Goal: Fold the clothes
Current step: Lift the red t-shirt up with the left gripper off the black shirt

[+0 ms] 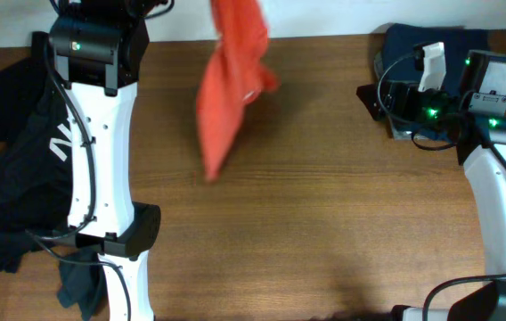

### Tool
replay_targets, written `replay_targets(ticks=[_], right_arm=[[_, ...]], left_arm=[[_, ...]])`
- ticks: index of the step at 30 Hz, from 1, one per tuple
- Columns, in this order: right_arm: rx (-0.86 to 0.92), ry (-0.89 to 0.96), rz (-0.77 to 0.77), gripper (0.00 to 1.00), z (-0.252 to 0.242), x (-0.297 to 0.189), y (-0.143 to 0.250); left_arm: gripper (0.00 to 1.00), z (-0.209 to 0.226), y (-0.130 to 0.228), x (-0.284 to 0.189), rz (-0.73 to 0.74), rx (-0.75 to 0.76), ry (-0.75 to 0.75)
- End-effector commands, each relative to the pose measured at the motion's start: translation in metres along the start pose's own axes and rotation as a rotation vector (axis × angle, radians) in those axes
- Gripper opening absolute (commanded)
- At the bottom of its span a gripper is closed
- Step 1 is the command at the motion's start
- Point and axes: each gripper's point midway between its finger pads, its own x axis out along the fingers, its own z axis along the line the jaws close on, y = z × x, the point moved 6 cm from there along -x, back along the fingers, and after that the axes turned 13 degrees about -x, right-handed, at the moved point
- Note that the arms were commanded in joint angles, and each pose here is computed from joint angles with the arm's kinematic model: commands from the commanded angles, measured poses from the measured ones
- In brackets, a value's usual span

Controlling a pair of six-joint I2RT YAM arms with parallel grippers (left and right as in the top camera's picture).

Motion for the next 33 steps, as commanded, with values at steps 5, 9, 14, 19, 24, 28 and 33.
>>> replay_targets(ticks=[5, 9, 14, 19, 24, 28, 33], right_arm=[[-0.045, -0.178, -0.038, 0.97, 0.033, -0.001, -0.012], [-0.163, -0.237, -0.01, 0.96, 0.062, 0.013, -0.01], [-0.253, -0.184, 0.047, 0.98, 0.09, 0.037, -0.005], [-0.323, -0.183, 0.036, 0.98, 0.108, 0.048, -0.008], [-0.389, -0.2, 0.02, 1.0, 0.118, 0.052, -0.01], [-0.405, -0.234, 0.033, 1.0, 0.132, 0.057, -0.006], [-0.456, -0.263, 0.067, 1.0, 0.148, 0.075, 0.004]], left_arm=[[0.01, -0.028, -0.028, -0.013, -0.137, -0.042, 0.093], [0.01, -0.034, -0.028, -0.01, -0.164, -0.075, 0.074], [0.01, -0.047, -0.026, -0.01, -0.167, -0.073, 0.099], [0.01, -0.055, -0.026, -0.02, -0.146, -0.086, 0.112], [0.01, -0.062, -0.026, -0.045, -0.101, -0.098, 0.084], [0.01, -0.066, -0.029, -0.058, -0.099, -0.081, 0.078], [0.01, -0.068, -0.024, -0.065, -0.056, -0.089, 0.075]])
